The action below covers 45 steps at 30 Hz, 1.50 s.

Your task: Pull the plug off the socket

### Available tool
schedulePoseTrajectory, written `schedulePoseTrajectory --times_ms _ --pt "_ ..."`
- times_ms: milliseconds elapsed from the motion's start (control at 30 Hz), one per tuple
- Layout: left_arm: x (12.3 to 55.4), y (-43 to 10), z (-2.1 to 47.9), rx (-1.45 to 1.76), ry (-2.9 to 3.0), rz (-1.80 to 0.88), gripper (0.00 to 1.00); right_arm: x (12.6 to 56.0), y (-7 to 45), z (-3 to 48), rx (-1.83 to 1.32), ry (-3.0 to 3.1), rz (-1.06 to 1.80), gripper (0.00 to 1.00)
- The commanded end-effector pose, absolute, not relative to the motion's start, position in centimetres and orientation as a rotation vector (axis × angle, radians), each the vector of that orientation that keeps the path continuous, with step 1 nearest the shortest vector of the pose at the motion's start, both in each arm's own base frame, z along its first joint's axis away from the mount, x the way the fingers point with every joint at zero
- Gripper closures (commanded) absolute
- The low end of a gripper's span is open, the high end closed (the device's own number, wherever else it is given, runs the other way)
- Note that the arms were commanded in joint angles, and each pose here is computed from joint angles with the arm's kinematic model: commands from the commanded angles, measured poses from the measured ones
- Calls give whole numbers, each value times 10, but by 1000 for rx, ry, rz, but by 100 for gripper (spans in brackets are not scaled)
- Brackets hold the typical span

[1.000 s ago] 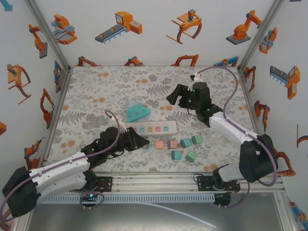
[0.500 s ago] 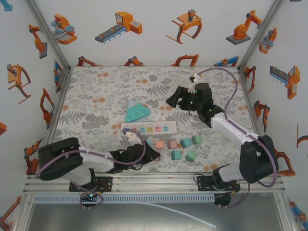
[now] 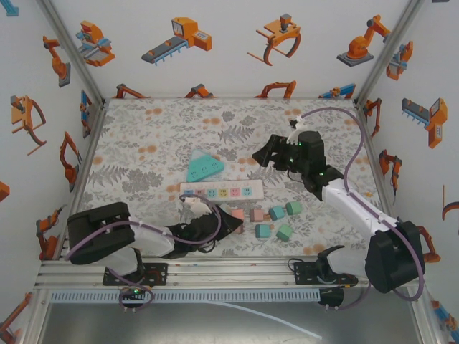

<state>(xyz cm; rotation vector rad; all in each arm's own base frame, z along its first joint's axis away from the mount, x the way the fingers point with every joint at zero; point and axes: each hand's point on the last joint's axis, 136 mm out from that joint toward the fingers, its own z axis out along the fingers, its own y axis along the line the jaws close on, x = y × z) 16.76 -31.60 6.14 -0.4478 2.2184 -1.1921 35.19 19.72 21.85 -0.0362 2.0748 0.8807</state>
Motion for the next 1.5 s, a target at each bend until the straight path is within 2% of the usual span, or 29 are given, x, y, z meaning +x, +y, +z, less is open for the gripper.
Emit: schedulePoseTrajectory --times_ms 0,167,433,667,767,867,933,1067,1200,1333,1467 --pt "171 -304 68 -468 2223 -1095 47 356 192 221 -27 2057 848 24" --pt "171 -289 85 -416 2239 -987 41 362 193 229 -28 2043 848 24" --pt "181 -251 146 -280 2172 -802 34 377 183 244 -20 2004 748 24" --pt "222 -189 205 -83 2081 -434 29 393 121 226 140 2020 450 19" --pt "245 -152 221 -62 2037 -257 21 392 84 212 227 2038 313 16" --pt "267 -117 231 -138 1974 -163 7 384 50 201 286 2044 177 12" --pt "281 -93 231 -190 1929 -104 1 378 27 194 313 2046 84 10" --pt "299 -46 222 -290 1890 59 3 365 -15 181 361 2051 -104 2" --pt "306 -7 204 -307 1875 265 3 353 -53 162 426 2064 -273 0" --pt "305 17 183 -273 1882 391 3 355 -69 140 431 2083 -327 0" --pt "306 16 159 -119 1910 428 3 365 -70 116 418 2102 -311 0"
